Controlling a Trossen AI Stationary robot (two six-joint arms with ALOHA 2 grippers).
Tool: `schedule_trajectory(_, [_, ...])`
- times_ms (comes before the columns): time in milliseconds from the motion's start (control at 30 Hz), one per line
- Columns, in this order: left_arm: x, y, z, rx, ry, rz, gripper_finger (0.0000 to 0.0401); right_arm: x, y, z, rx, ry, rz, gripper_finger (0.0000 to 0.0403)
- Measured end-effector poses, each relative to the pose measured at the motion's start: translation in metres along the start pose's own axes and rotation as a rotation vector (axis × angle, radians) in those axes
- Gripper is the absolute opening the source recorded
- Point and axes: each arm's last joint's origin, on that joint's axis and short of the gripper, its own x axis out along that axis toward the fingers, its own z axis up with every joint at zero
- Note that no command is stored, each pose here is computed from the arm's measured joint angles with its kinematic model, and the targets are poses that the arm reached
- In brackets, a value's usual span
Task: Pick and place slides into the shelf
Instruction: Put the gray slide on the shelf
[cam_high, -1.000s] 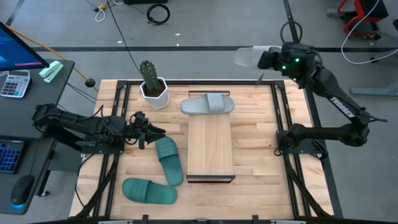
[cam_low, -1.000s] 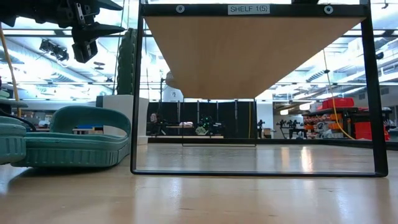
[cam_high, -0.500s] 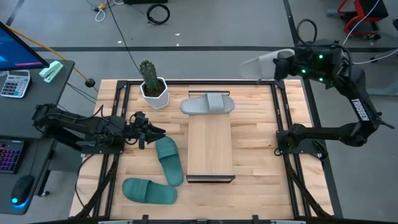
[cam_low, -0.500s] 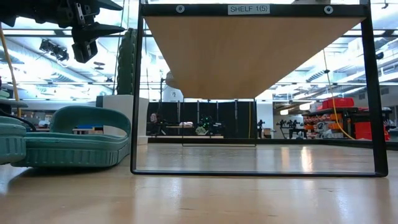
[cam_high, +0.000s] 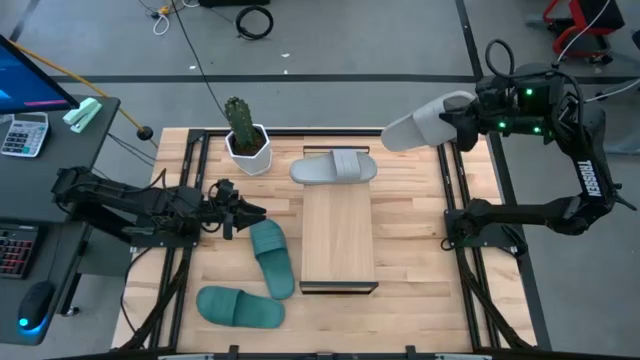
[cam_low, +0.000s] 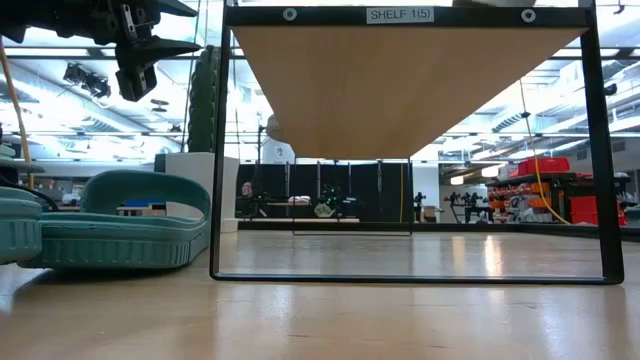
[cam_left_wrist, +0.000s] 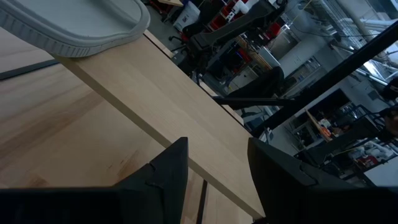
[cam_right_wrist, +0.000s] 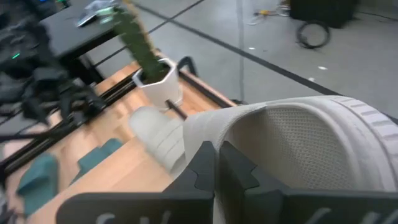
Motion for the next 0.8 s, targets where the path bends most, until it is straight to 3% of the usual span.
schedule_trajectory(367, [0.0000, -0.0001, 0.0001, -0.027, -0.001, -0.001, 0.0172, 0.0037, 0.0009, -0.0035, -0.050, 0.068, 0.064, 0.0007])
schedule_trajectory(800, [0.0000, 0.0003, 0.0005, -0.027, -0.015, 0.013, 0.0172, 0.0028, 0.0062, -0.0050, -0.051, 0.106, 0.255, 0.0007])
